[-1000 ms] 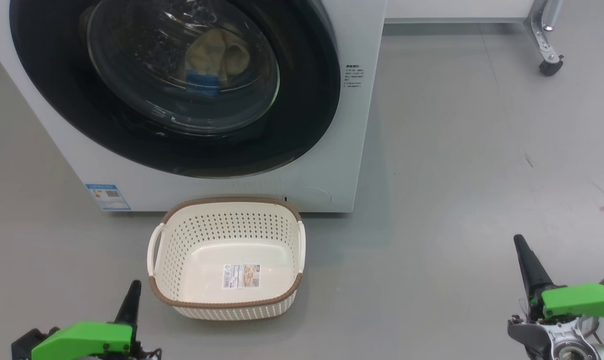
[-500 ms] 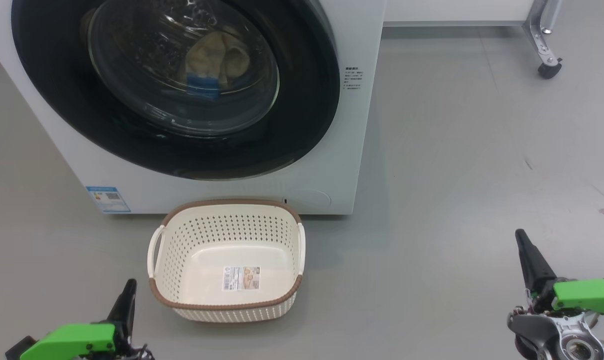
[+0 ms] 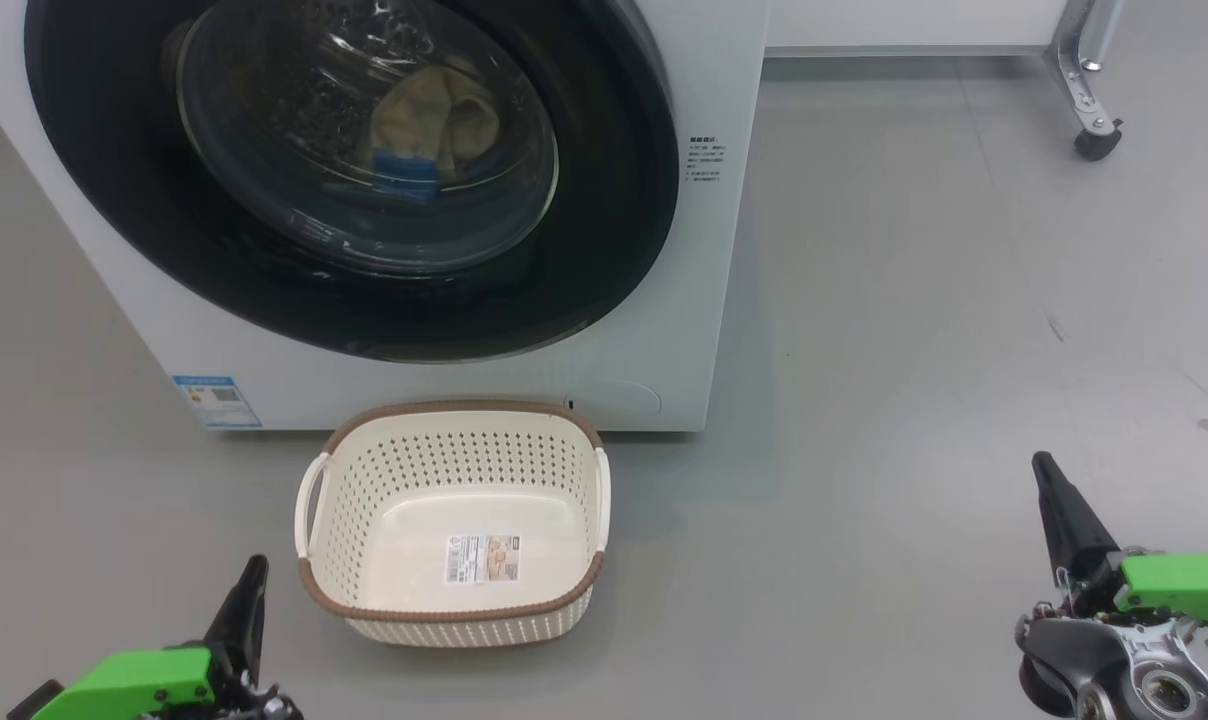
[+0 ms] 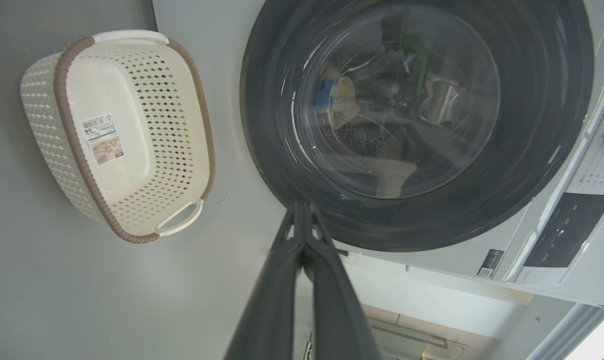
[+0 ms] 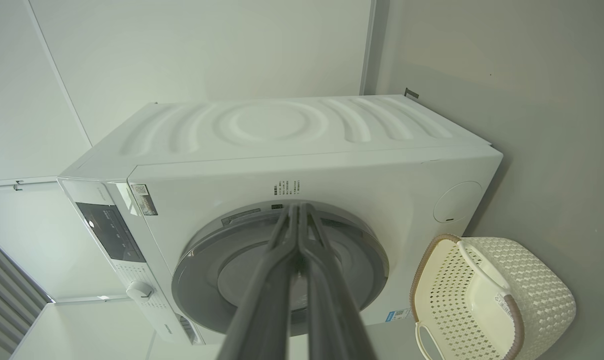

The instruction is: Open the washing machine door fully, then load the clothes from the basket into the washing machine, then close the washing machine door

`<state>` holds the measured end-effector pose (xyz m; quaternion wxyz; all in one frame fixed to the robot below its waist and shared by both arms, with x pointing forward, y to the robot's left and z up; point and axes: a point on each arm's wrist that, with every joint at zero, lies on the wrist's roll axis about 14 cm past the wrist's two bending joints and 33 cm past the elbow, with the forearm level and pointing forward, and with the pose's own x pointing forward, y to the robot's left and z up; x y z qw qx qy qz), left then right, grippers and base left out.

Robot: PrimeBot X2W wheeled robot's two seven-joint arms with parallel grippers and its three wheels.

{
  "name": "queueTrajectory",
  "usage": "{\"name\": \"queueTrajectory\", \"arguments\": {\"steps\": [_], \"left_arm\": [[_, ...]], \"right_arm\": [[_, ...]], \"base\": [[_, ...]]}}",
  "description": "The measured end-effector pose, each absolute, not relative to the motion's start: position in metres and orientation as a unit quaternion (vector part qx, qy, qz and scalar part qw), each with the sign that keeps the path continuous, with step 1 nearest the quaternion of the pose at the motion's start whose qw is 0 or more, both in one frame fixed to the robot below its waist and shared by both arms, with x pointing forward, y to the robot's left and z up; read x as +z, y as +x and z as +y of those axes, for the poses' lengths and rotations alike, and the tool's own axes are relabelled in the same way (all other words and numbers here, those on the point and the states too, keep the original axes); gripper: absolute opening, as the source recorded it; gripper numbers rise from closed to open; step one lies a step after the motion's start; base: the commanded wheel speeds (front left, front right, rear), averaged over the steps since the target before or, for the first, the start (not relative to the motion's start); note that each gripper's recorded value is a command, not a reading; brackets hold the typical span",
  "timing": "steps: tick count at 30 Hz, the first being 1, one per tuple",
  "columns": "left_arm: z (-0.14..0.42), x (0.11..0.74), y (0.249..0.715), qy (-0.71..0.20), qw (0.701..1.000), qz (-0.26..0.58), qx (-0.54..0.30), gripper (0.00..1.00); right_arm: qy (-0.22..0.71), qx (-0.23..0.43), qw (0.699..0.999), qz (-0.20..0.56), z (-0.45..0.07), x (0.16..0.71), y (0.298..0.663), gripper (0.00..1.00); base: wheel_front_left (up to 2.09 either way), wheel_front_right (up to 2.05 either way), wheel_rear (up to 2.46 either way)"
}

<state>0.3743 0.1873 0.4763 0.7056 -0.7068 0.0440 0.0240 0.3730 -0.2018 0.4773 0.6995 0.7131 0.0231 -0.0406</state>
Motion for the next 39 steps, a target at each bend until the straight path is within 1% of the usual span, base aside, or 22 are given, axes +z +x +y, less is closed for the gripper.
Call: {"name": "queueTrajectory", "arguments": {"steps": [39], "left_arm": [[0.1884,0.4763,0.3743,-0.708,0.705,0.042,0.026,0.00]], "right_arm": [[0.714,-0.042,0.699,0.023,-0.2046,0.4766,0.3726,0.00]], "base": [[0.00,0.00,0.00]]}}
